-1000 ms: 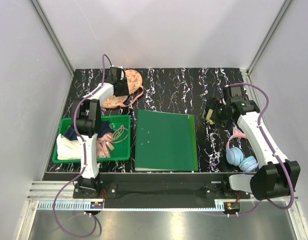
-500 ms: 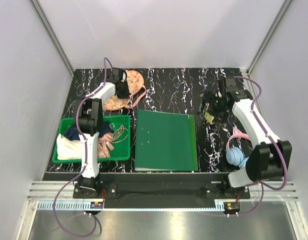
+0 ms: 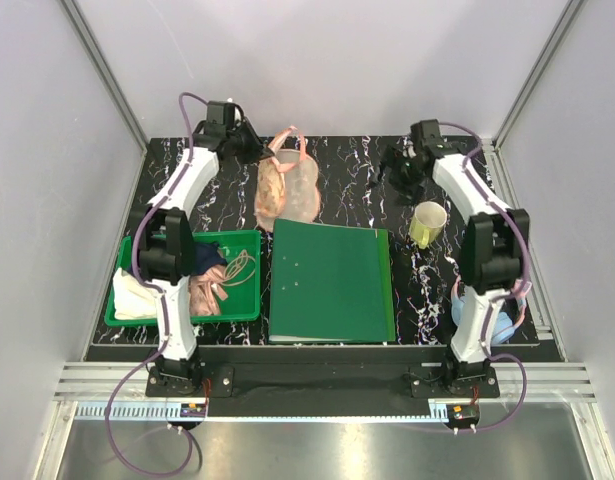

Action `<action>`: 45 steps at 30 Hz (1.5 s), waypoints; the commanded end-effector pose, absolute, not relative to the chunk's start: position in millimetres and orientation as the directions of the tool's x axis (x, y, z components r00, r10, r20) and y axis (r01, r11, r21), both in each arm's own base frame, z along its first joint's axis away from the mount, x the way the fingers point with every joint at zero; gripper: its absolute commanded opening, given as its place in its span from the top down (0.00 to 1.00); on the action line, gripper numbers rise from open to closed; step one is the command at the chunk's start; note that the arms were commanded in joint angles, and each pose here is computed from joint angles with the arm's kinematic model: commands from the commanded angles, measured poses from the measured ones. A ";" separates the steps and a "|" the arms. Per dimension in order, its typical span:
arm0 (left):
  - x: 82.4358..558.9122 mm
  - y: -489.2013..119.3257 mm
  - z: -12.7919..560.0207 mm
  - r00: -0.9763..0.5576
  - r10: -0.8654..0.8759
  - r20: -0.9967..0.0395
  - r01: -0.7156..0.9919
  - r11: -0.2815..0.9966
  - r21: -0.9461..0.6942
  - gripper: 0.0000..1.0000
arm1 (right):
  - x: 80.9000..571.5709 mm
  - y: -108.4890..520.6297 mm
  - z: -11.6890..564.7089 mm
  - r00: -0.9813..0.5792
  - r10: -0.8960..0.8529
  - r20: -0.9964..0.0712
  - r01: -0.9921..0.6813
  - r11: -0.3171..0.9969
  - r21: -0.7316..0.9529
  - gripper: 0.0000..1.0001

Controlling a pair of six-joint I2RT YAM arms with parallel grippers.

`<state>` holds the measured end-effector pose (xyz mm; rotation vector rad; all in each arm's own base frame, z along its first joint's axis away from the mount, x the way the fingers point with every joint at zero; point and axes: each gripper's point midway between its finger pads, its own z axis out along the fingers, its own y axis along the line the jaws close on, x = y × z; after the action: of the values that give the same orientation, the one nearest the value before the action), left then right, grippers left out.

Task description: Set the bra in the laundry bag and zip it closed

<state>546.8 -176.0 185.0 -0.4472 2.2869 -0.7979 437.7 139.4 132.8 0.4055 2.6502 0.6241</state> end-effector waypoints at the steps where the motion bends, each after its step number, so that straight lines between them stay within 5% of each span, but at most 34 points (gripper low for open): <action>1: 547.6 -159.8 227.8 -0.678 -0.597 -0.428 -0.098 0.650 -0.753 1.00 | 504.0 198.3 151.7 -0.855 0.359 -0.376 0.060 0.786 0.615 0.00; 12: 523.3 -19.4 168.2 -0.685 -0.655 -0.319 -0.226 0.606 -0.762 0.99 | 542.4 282.2 140.0 -0.865 0.285 -0.414 -0.077 0.738 0.670 0.04; 13: 521.3 -0.4 162.0 -0.670 -0.667 -0.326 -0.261 0.622 -0.738 0.92 | 540.9 287.0 137.7 -0.870 0.282 -0.403 -0.076 0.733 0.676 0.04; 14: 512.4 8.4 158.3 -0.687 -0.649 -0.327 -0.286 0.655 -0.699 0.67 | 540.5 290.6 137.2 -0.873 0.278 -0.402 -0.081 0.729 0.679 0.04; 21: 483.2 50.1 209.6 -0.597 -0.531 -0.601 -0.370 0.847 -0.382 0.16 | 548.2 327.1 131.2 -0.871 0.224 -0.438 -0.167 0.704 0.691 0.09; 26: 450.3 55.8 216.0 -0.581 -0.478 -0.659 -0.468 0.858 -0.210 0.16 | 540.8 382.4 122.5 -0.867 0.165 -0.470 -0.251 0.670 0.699 0.16; 30: 414.0 53.6 204.7 -0.600 -0.492 -0.631 -0.506 0.844 -0.177 0.21 | 542.8 393.6 83.5 -0.895 0.223 -0.385 -0.141 0.679 0.720 0.26; 31: 398.5 50.0 191.4 -0.629 -0.502 -0.594 -0.514 0.842 -0.166 0.25 | 544.2 393.2 76.5 -0.896 0.238 -0.374 -0.117 0.687 0.717 0.34; 38: 304.3 4.4 174.5 -0.641 -0.573 -0.510 -0.496 0.817 -0.294 0.29 | 551.5 378.3 36.6 -0.881 0.333 -0.337 0.031 0.750 0.661 0.44; 45: 240.7 3.5 174.4 -0.629 -0.616 -0.474 -0.567 0.781 -0.263 0.29 | 553.2 317.9 27.1 -0.828 0.425 -0.365 0.209 0.838 0.503 0.45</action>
<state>261.1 0.2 169.2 -0.7973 2.4259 -0.1470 545.7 373.8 33.5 0.2990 2.5234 0.9046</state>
